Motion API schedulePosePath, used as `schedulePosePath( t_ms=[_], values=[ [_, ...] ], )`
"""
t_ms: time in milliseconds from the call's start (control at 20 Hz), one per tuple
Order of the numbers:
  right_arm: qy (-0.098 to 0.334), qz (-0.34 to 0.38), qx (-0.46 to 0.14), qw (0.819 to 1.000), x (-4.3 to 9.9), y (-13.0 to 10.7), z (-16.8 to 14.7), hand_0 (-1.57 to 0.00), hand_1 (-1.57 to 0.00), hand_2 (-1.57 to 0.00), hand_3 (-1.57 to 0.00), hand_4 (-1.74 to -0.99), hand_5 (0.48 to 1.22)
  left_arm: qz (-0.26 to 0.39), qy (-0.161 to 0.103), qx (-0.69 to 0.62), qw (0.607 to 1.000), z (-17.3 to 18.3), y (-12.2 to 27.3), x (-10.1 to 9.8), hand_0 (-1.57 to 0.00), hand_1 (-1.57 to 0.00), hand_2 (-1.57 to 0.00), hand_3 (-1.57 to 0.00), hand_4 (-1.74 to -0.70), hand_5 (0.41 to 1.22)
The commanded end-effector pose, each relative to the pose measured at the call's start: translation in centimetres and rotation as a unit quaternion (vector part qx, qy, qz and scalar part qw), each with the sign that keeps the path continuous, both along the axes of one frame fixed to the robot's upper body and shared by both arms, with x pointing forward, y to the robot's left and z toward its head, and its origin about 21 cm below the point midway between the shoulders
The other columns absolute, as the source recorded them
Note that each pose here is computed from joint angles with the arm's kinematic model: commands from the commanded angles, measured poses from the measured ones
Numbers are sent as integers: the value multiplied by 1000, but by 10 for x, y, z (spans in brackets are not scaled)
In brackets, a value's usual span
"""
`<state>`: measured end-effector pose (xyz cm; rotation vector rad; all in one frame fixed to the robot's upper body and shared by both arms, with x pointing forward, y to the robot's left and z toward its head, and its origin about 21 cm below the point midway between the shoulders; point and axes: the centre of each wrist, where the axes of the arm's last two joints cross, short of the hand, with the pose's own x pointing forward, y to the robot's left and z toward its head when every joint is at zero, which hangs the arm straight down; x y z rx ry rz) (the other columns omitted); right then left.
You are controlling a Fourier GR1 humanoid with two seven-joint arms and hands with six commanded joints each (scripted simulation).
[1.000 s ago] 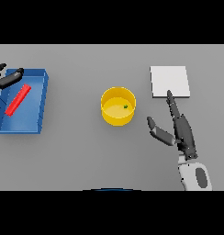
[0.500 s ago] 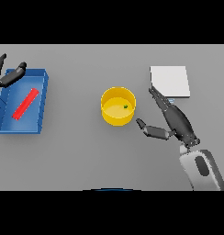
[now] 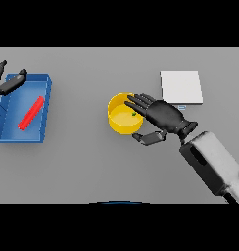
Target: Pick up the red beaker and tilt it to pour out 1 green nut into yellow bowl. Pick up the yellow bowl and place it on the metallic measuring scale.
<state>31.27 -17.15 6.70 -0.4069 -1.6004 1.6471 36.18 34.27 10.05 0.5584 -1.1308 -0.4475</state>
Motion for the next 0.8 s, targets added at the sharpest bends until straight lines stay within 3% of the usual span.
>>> schedulePosePath(
  t_ms=[0, 400, 750],
  values=[
    [0, 10, -19, 1000, 4, 2, 0, 1, 1, 1, 1, -1161, 643, 2, -1, 1, 1000, 0, 1, 1, 0, 0, 0, 0, -805, 691],
    [33, 91, -118, 988, 28, 31, -7, 1, 1, 1, 1, -1161, 658, 4, -3, -1, 1000, -1, 3, 0, 1, 1, 1, 1, -808, 696],
    [63, 100, -191, 974, 47, 47, -16, 1, 1, 1, 0, -1181, 674, -3, -5, 7, 1000, 2, 4, 1, 1, 1, 1, 1, -800, 703]
  ],
)
